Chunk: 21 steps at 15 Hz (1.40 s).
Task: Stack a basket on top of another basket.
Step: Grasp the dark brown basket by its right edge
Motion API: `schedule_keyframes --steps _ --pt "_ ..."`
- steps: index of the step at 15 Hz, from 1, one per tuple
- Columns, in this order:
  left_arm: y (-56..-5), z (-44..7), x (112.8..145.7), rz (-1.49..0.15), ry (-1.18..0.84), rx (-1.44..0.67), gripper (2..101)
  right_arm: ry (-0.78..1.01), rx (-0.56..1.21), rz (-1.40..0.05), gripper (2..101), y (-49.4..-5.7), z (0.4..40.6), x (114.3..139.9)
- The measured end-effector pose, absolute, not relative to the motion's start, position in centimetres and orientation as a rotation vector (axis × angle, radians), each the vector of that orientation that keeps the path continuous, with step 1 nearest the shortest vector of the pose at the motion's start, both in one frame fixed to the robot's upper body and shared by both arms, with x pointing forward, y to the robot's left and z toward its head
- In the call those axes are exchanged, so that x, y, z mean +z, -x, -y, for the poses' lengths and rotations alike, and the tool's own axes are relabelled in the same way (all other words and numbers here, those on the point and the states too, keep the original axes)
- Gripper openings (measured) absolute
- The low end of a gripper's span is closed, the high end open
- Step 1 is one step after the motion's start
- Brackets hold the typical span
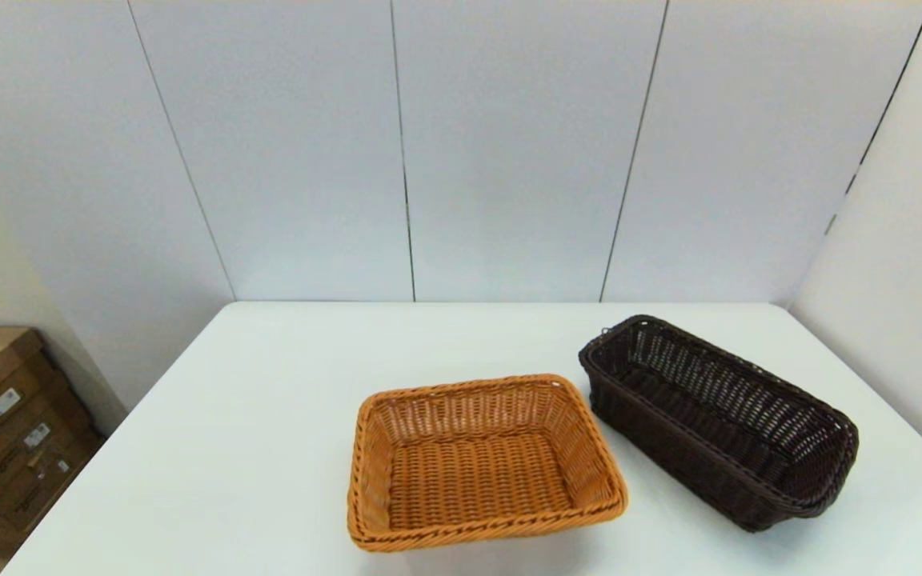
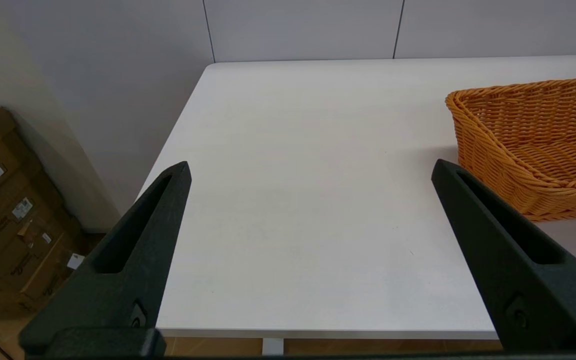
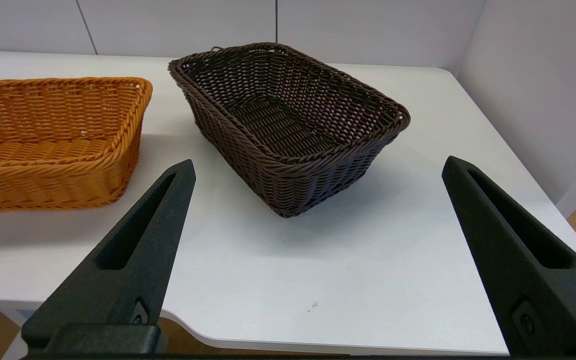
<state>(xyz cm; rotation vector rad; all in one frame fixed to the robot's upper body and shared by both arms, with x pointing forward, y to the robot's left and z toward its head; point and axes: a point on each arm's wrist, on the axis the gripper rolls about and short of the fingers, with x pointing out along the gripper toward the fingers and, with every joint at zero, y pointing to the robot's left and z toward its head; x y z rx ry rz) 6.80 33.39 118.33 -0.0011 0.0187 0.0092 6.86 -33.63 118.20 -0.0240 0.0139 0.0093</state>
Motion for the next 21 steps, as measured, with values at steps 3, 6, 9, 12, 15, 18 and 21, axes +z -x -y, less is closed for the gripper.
schedule_keyframes --steps 3,6,9,12,15,18,21 --pt "-6.8 -33.4 118.3 -0.018 0.043 0.013 97.8 0.02 0.008 -0.014 98.0 -6.9 33.6 118.2" --pt "-6.8 -33.4 118.3 -0.018 0.063 0.015 97.8 0.013 0.005 -0.014 98.0 -6.9 33.6 118.2" --pt "-6.8 -33.4 118.3 -0.018 0.064 0.015 97.8 0.015 0.004 -0.014 98.0 -6.9 33.6 118.2" --pt "-6.8 -33.4 118.3 -0.018 0.066 0.018 97.8 0.014 -0.002 -0.016 98.0 -6.8 33.7 118.3" --pt "-6.8 -33.4 118.3 -0.018 0.068 0.03 97.8 0.017 -0.002 -0.013 98.0 -6.8 33.7 118.3" --pt "-6.8 -33.4 118.3 -0.018 0.068 0.03 97.8 0.019 -0.01 0.003 98.0 -6.4 33.7 119.4" --pt "-6.8 -33.4 118.3 -0.017 0.068 0.03 97.8 0.02 -0.003 -0.029 98.0 -5.6 33.7 120.8"
